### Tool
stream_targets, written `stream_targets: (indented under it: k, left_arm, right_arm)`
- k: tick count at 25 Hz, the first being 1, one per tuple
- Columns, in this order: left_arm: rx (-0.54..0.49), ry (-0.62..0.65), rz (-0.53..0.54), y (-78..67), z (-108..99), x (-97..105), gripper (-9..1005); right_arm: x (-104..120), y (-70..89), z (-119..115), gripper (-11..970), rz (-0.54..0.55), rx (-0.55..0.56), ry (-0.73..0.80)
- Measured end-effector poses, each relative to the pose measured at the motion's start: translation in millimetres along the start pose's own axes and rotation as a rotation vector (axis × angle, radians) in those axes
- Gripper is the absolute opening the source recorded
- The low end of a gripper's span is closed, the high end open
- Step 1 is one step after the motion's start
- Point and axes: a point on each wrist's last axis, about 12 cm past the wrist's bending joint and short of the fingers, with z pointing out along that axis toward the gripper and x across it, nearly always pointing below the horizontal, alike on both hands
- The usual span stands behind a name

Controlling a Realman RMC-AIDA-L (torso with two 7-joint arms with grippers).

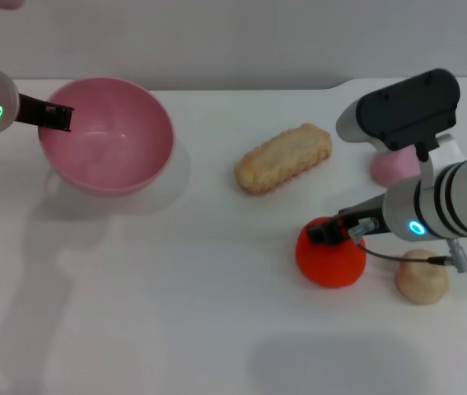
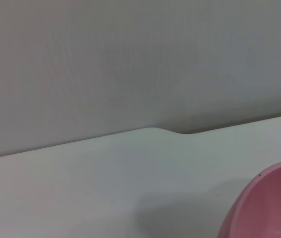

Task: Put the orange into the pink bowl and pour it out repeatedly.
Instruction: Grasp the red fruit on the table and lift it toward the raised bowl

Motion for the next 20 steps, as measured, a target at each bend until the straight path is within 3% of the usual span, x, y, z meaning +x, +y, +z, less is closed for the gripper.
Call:
stream_targets:
  k: [9, 16, 20]
  left_arm:
    - [0.004, 0.003, 0.008, -0.5, 0.0, 0.5, 43]
    - [0.007, 0.009, 0.016, -2.8, 0.4, 1.3, 43]
    - [0.010, 0.027, 0.021, -4.7, -0.6, 2.4, 43]
  right_arm:
    - [-15.0, 5.0, -11.6, 419, -0.039, 0.007, -0.074]
    - [-36.5, 17.0, -34.7, 134, -0.086, -0.013, -0.185]
    - [-51.1, 22.0, -54.0, 43, -0.117, -0.020, -0.268]
